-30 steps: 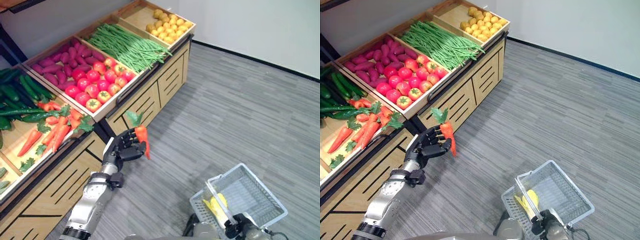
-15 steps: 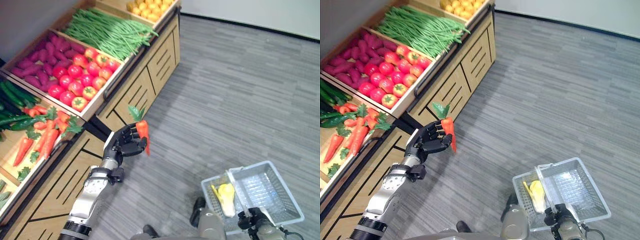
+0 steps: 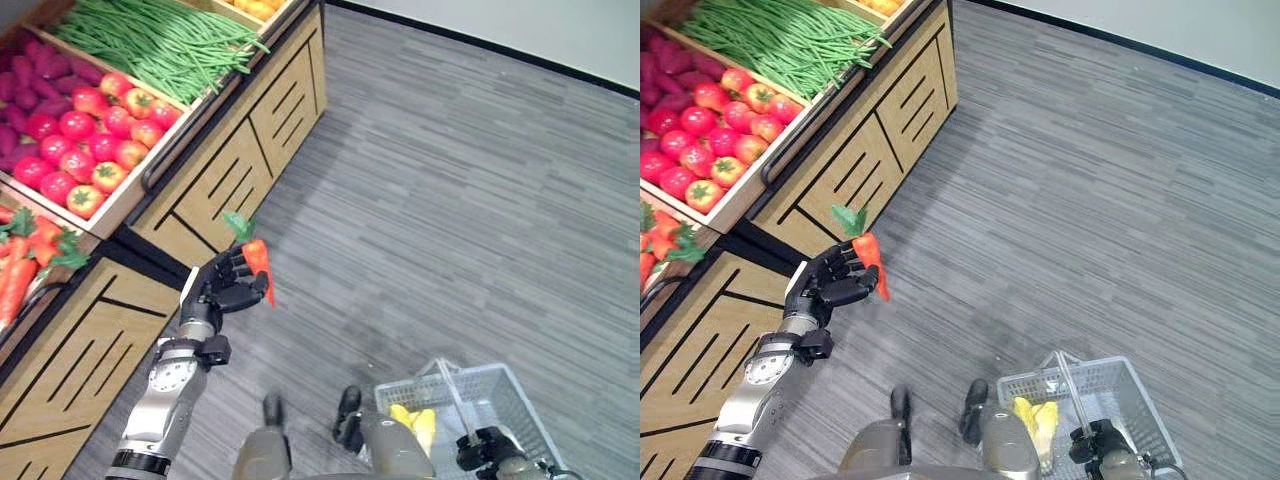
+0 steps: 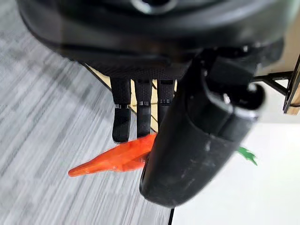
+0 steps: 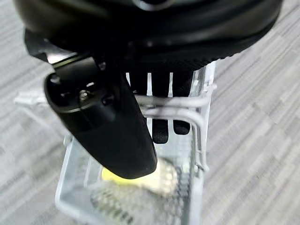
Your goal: Get the vegetables into the basket
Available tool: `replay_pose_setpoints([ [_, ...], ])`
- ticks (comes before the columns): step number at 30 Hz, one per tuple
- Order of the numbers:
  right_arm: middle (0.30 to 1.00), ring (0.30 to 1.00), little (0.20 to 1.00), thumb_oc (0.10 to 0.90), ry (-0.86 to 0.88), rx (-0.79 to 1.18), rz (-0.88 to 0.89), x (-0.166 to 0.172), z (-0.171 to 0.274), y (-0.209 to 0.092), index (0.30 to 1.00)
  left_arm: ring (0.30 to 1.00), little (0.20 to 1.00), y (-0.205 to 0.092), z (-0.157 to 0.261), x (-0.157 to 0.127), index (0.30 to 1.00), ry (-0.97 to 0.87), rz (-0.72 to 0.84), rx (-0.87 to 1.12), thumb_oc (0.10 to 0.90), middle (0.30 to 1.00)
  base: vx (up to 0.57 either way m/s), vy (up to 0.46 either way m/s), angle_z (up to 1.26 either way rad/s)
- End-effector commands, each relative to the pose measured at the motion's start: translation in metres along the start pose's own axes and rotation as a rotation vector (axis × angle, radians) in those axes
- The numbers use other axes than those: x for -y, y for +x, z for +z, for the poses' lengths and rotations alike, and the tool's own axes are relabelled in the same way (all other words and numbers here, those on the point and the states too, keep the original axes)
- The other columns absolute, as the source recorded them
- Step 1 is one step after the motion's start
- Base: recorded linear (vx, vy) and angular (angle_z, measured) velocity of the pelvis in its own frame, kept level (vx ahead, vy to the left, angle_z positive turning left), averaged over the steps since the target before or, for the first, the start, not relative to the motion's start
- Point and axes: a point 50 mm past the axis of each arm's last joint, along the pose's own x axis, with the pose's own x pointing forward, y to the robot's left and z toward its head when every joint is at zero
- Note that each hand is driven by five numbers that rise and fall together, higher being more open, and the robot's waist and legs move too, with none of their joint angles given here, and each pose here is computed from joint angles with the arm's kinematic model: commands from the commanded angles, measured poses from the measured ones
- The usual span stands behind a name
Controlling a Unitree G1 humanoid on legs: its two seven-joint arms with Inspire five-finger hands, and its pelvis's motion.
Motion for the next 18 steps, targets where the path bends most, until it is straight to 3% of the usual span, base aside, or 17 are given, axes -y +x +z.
replay_pose_setpoints([
  [1, 0.300, 0.300, 0.300, 0.400, -0.056, -0.033, -0.052, 0.019, -0.012, 0.001, 0.300, 0.300, 0.300, 0.000, 0.051, -0.004, 0.300, 0.050, 0.000, 0.278, 0.400, 0.300, 0.29, 0.398, -0.69],
  [7, 0.300, 0.300, 0.300, 0.400, 0.003, 0.039, -0.065, 0.020, 0.013, 0.003, 0.300, 0.300, 0.300, -0.001, 0.057, -0.009, 0.300, 0.146, -0.034, 0.287, 0.400, 0.300, 0.24, 0.469, -0.94],
  [18, 0.300, 0.300, 0.300, 0.400, 0.038, 0.114, -0.052, 0.014, 0.043, 0.003, 0.300, 0.300, 0.300, 0.009, 0.053, -0.005, 0.300, 0.255, -0.096, 0.235, 0.400, 0.300, 0.01, 0.145, -0.48],
])
